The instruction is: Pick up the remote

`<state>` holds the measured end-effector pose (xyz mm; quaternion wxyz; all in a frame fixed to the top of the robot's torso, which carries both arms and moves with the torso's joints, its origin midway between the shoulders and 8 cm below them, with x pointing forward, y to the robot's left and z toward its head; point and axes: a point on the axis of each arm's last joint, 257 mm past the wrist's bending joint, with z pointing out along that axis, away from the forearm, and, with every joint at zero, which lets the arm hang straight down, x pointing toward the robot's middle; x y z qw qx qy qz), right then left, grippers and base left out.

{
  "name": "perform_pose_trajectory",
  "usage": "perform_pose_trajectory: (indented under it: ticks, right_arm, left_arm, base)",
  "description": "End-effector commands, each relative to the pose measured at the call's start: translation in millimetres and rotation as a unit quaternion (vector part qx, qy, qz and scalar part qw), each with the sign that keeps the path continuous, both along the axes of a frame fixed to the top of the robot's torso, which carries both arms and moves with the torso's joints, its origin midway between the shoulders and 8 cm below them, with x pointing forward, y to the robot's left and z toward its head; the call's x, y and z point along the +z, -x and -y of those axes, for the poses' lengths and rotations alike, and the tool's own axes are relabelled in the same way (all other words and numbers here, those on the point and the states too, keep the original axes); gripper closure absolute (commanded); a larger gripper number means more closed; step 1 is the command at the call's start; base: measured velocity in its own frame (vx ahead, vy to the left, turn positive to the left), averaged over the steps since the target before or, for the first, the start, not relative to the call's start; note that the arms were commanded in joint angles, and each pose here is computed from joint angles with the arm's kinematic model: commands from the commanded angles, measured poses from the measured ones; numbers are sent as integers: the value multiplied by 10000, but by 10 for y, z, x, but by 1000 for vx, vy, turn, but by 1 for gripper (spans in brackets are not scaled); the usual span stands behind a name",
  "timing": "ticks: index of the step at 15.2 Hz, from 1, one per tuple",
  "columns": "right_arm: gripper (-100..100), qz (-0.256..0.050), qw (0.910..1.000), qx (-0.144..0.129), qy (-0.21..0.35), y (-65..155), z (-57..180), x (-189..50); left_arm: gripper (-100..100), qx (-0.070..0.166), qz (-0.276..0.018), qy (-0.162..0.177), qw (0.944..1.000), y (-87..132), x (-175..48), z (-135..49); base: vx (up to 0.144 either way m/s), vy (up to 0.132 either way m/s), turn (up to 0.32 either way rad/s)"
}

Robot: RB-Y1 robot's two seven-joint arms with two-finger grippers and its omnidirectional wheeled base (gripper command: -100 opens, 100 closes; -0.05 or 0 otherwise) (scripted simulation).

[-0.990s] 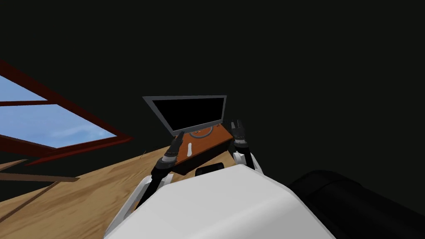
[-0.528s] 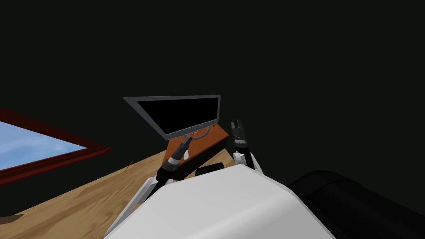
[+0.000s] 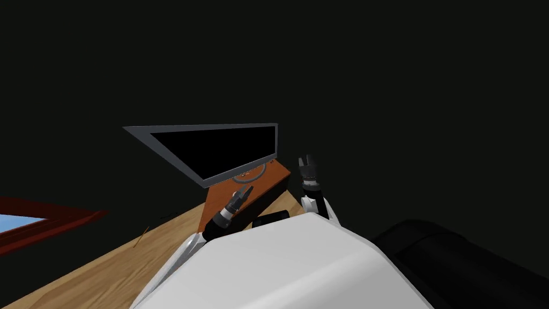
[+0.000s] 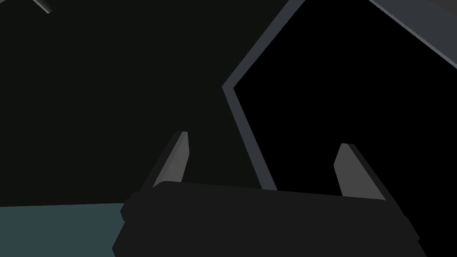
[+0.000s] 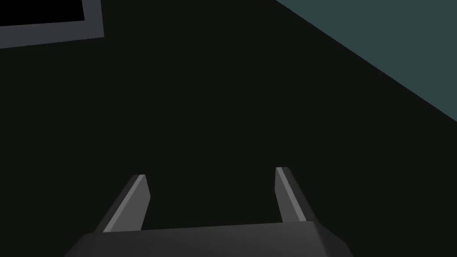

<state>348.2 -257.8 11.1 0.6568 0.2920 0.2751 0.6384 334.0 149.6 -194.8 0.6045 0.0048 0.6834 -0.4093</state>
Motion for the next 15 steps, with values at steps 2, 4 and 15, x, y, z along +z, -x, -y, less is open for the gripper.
perform_pose_trajectory:
  ticks: [2,4,15]
  right_arm:
    - [0,0,10000,0,0,0,0,0]
    - [0,-1,10000,-1,0,0,1,-1]
    - [0,0,10000,0,0,0,0,0]
  left_arm:
    - [-100,-99,-133,-419,9990,50,-261,49]
    - [-100,-189,-383,-776,9961,150,-564,28]
    - [-100,-652,-941,-2335,9656,628,-1545,-139]
  base:
    - [-9,23,-226]
    - [-4,12,-131]
    - [-9,20,-224]
